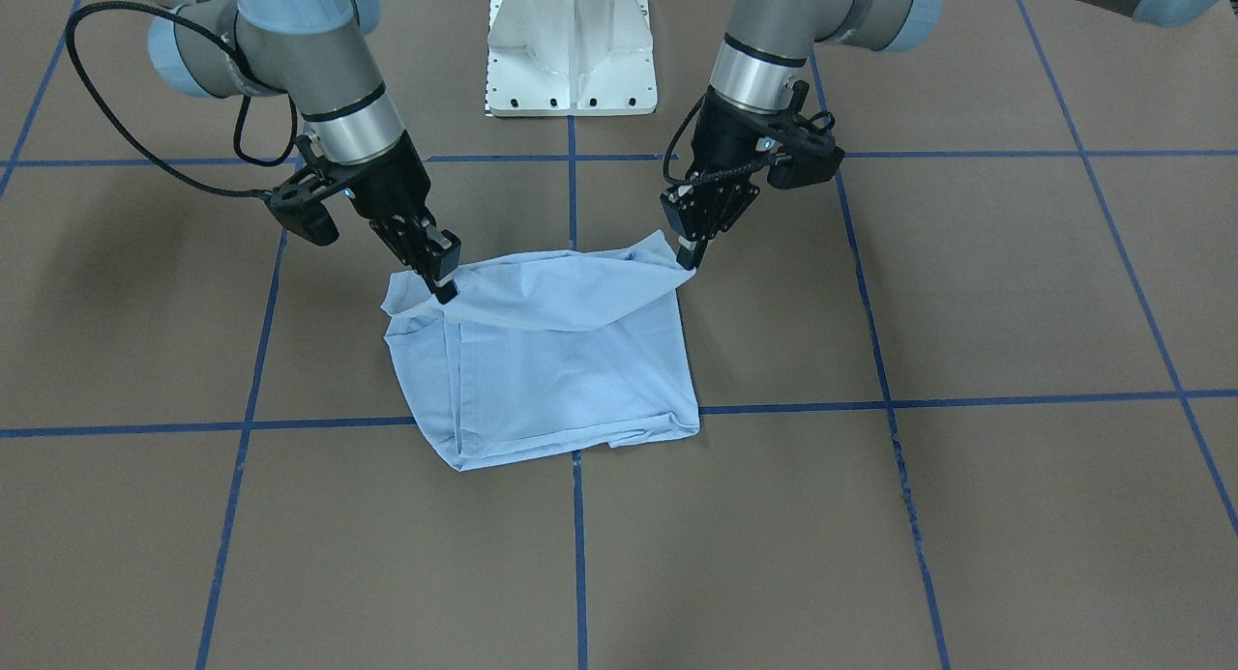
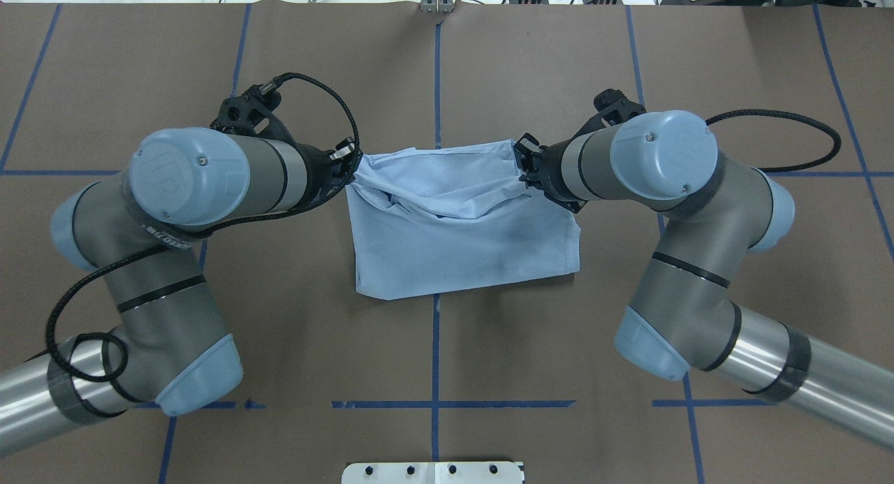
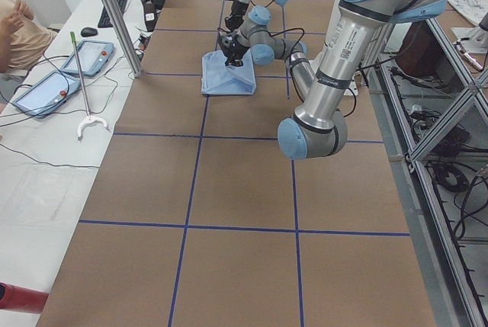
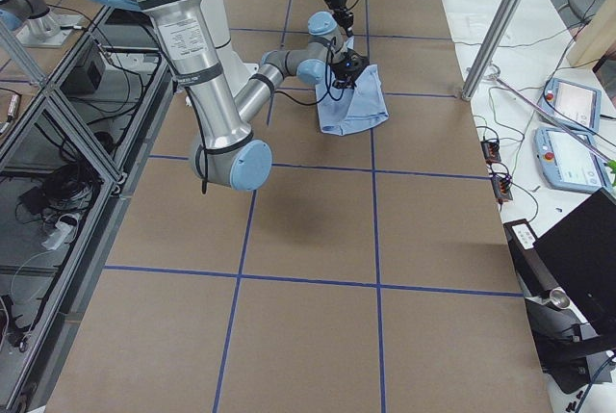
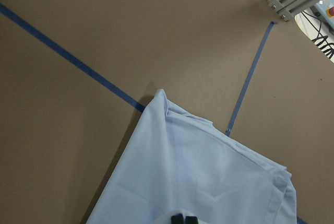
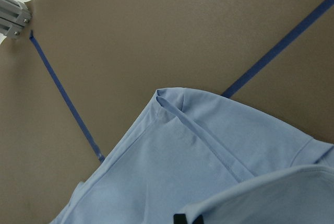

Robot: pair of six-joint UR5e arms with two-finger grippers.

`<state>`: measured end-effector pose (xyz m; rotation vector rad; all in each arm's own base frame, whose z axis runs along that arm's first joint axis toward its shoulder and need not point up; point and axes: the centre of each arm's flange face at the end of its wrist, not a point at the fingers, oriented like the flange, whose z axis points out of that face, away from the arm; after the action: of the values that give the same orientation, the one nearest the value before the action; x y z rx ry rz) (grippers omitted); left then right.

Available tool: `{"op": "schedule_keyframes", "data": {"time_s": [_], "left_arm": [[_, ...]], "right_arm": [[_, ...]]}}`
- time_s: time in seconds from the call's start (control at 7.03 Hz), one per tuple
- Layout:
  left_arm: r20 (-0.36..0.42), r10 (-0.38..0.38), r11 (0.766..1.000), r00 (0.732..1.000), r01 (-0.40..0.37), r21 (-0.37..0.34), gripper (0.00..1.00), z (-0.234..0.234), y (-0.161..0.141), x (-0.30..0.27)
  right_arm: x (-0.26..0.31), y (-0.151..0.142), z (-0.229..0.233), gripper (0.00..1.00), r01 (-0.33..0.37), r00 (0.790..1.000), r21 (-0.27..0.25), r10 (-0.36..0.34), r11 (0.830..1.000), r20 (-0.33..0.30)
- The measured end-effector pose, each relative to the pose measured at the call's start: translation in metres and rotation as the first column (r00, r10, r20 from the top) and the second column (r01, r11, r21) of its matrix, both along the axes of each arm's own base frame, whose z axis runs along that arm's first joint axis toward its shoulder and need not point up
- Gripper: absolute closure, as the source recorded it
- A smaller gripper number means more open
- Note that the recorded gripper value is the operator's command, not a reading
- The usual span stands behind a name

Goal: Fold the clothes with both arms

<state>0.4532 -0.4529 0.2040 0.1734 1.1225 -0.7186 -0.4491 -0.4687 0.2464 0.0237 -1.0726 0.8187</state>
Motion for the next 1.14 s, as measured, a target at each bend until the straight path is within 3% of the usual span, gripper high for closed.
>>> {"op": "schedule_keyframes", "data": {"time_s": [0.14,0.28,0.43,0.71,0.85,1.0,1.14], "left_arm": [[0.031,-0.010,1.000,0.999,0.009,0.027,0.51,0.021,-0.034,0.019],[0.073,-0.026,0.998,0.997,0.021,0.066,0.01,0.050,-0.080,0.033],[0.108,-0.044,0.992,0.993,0.031,0.122,0.00,0.077,-0.124,0.032],[0.127,-0.054,0.980,0.990,0.028,0.195,0.00,0.094,-0.152,0.019],[0.112,-0.056,0.976,0.992,0.031,0.215,0.00,0.088,-0.149,0.010],[0.084,-0.048,0.972,0.995,0.027,0.235,0.00,0.078,-0.138,-0.002],[0.053,-0.028,0.968,0.998,0.014,0.250,0.00,0.069,-0.124,-0.014]], "right_arm": [[-0.017,-0.026,0.006,0.52,0.014,0.999,0.000,-0.014,1.000,-0.042],[-0.033,-0.062,0.012,0.01,0.041,0.995,0.003,-0.040,0.999,-0.095],[-0.041,-0.103,0.018,0.00,0.082,0.985,0.034,-0.076,0.996,-0.152],[-0.003,-0.175,0.039,0.00,0.185,0.958,0.121,-0.152,0.975,-0.241],[0.013,-0.190,0.046,0.15,0.217,0.949,0.144,-0.175,0.966,-0.262],[0.017,-0.185,0.040,0.99,0.229,0.950,0.162,-0.184,0.960,-0.252],[0.014,-0.164,0.026,1.00,0.223,0.959,0.171,-0.185,0.960,-0.214]]}}
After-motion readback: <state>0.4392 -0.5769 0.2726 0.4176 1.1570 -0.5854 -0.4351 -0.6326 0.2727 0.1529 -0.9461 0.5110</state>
